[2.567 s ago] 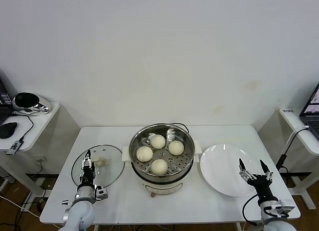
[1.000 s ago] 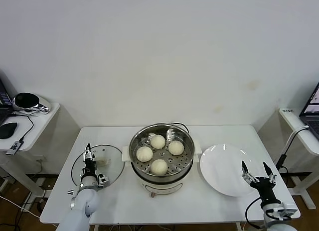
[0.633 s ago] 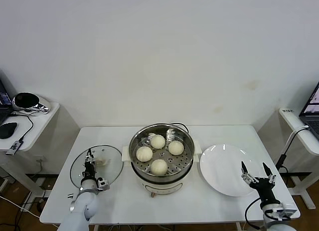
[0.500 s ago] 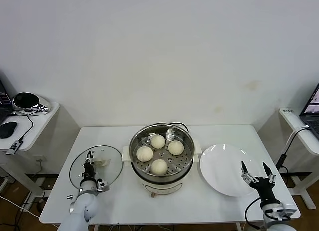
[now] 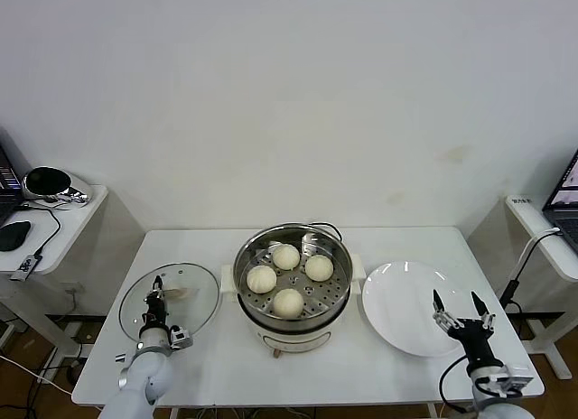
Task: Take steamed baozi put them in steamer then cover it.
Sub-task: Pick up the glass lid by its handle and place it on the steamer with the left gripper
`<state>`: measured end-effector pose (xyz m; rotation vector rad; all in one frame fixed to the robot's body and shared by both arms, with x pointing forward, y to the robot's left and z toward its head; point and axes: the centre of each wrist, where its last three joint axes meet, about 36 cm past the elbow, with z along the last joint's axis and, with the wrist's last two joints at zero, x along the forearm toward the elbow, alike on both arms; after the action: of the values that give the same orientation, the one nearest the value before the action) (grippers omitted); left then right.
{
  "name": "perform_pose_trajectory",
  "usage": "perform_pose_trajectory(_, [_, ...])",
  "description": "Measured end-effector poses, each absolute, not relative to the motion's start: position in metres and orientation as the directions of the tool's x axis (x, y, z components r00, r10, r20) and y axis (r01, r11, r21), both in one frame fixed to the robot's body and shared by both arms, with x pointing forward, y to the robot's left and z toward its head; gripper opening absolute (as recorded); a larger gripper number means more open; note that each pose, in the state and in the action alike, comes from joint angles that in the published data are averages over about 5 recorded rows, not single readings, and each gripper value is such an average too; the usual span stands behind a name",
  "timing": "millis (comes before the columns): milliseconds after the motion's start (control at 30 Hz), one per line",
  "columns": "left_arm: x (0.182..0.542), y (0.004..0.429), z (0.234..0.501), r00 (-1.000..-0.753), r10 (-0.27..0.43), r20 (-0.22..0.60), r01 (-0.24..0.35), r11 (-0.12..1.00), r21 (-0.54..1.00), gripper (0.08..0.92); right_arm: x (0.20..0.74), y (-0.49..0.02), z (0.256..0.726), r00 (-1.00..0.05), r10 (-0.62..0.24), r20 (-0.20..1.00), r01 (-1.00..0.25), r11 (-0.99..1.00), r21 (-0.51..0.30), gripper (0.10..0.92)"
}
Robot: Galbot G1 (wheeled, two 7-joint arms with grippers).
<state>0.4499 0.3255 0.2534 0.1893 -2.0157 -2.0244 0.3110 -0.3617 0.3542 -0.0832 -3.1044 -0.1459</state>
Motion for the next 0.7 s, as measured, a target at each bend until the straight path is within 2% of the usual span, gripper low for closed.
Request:
perform_pose_trajectory(367, [0.428, 0.331, 0.296, -0.954, -0.3, 0.028, 0.024, 0.016, 1.0, 0.144, 0.312, -0.345, 0.357, -0.997, 0.061, 0.051, 0.067, 0.99, 0.121, 0.823])
perform_pose_trajectory(533, [0.419, 0.341, 0.319, -0.945, -0.327, -0.02, -0.011, -0.029, 1.0, 0.144, 0.31, -0.337, 0.357, -0.995, 0.069, 0.068, 0.077, 0.989, 0.122, 0.823])
perform_pose_trajectory(700, [0.415, 0.344, 0.352, -0.927, -0.373, -0.046, -0.022, -0.068, 0.997, 0.144, 0.309, -0.329, 0.356, -0.995, 0.07, 0.077, 0.079, 0.99, 0.119, 0.823])
